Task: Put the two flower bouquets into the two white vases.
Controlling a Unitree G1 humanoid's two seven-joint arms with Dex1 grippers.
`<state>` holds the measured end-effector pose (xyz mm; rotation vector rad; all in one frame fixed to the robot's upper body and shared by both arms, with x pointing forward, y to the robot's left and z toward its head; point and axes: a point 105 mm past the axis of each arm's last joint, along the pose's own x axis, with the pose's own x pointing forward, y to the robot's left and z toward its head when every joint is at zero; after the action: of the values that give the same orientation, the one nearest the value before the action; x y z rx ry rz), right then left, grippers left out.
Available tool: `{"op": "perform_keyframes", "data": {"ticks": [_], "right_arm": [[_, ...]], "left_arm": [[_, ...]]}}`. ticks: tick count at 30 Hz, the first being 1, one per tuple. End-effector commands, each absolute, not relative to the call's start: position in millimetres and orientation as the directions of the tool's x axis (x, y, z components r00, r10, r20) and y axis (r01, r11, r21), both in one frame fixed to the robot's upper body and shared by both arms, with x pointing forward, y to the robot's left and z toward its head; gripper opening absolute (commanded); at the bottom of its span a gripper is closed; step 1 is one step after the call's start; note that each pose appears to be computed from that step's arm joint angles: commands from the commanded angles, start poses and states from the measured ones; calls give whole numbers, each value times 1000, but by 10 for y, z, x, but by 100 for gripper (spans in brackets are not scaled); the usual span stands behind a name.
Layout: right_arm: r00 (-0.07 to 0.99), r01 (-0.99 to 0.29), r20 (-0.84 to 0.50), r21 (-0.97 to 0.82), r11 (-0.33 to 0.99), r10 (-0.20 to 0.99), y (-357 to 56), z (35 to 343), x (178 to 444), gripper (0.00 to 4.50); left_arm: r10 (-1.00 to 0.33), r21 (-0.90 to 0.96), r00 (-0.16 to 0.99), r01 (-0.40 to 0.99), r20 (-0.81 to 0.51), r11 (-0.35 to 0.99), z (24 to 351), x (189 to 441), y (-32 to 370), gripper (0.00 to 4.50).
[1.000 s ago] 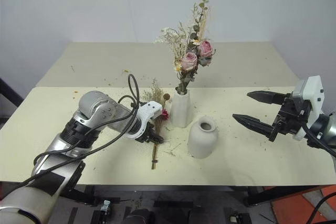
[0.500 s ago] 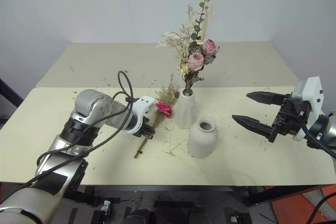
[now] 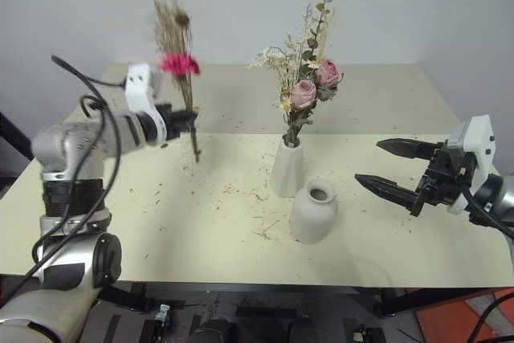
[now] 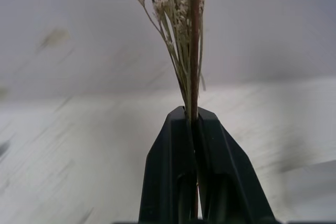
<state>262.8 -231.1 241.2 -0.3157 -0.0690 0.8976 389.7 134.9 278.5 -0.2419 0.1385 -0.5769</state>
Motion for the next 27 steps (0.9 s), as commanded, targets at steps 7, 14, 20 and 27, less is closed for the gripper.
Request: {"op": "perform_keyframes", "data": {"ticks": [7,14,20,27], "right_arm": [[643,-736,-62,-326,593,764,-2374,2497,2601,450],[652,-730,-66,-323,602,755,-2403,2482,2578,450],[655,-729,-70,-321,605,752,-2409,2473,2595,450],[660,-725,-73,-321,609,747,-2411,2464,2600,450]], "left_arm": [[-887,-106,324,946,329,307,3601,3038,956,4],[-938,-31,131,991,321,128,3532,2785,772,4],[-957,4,32,999,287,34,3384,2721,438,4],[-961,35,-29,999,274,-20,3210,2756,104,4]]}}
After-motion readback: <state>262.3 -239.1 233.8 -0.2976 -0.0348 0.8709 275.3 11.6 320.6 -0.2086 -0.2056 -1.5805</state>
